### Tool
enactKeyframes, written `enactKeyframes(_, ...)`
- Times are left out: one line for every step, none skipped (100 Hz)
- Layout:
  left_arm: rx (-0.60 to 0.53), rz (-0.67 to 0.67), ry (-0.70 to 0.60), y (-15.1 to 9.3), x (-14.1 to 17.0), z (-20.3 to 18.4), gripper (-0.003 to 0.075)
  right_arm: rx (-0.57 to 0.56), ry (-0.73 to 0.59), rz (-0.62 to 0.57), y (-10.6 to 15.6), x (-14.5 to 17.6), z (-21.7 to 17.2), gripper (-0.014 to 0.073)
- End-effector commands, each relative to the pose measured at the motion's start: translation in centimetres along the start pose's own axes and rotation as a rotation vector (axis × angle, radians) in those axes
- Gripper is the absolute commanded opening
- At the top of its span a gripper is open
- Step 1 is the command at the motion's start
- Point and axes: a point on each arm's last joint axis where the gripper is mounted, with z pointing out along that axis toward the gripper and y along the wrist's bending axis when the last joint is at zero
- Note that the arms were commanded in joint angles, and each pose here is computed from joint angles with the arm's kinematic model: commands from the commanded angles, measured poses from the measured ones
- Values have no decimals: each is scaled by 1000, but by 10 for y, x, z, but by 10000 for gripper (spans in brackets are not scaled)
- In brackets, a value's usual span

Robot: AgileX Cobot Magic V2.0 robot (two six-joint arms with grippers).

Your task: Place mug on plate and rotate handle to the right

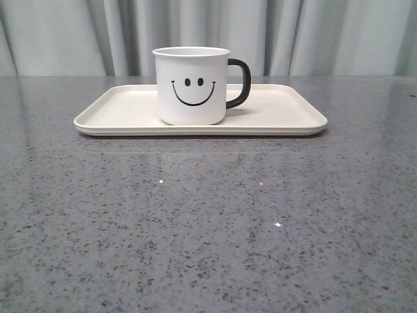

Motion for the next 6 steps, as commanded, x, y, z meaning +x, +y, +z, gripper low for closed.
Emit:
enactKeyframes(-2,-13,-107,0,-7,-3,-19,0,-93,-12,0,-8,-2,-60)
enactKeyframes(-2,-13,-107,0,-7,-3,-19,0,-93,-12,0,-8,-2,-60)
enactKeyframes(-2,-13,-107,0,-7,-3,-19,0,-93,-12,0,-8,-2,-60)
enactKeyframes(-2,-13,-107,0,-7,-3,-19,0,-93,-12,0,-8,-2,-60)
enactKeyframes(-2,-13,-107,0,-7,-3,-19,0,-93,-12,0,-8,-2,-60)
enactKeyframes(-2,-13,-107,0,-7,-3,-19,0,-93,-12,0,-8,-2,-60)
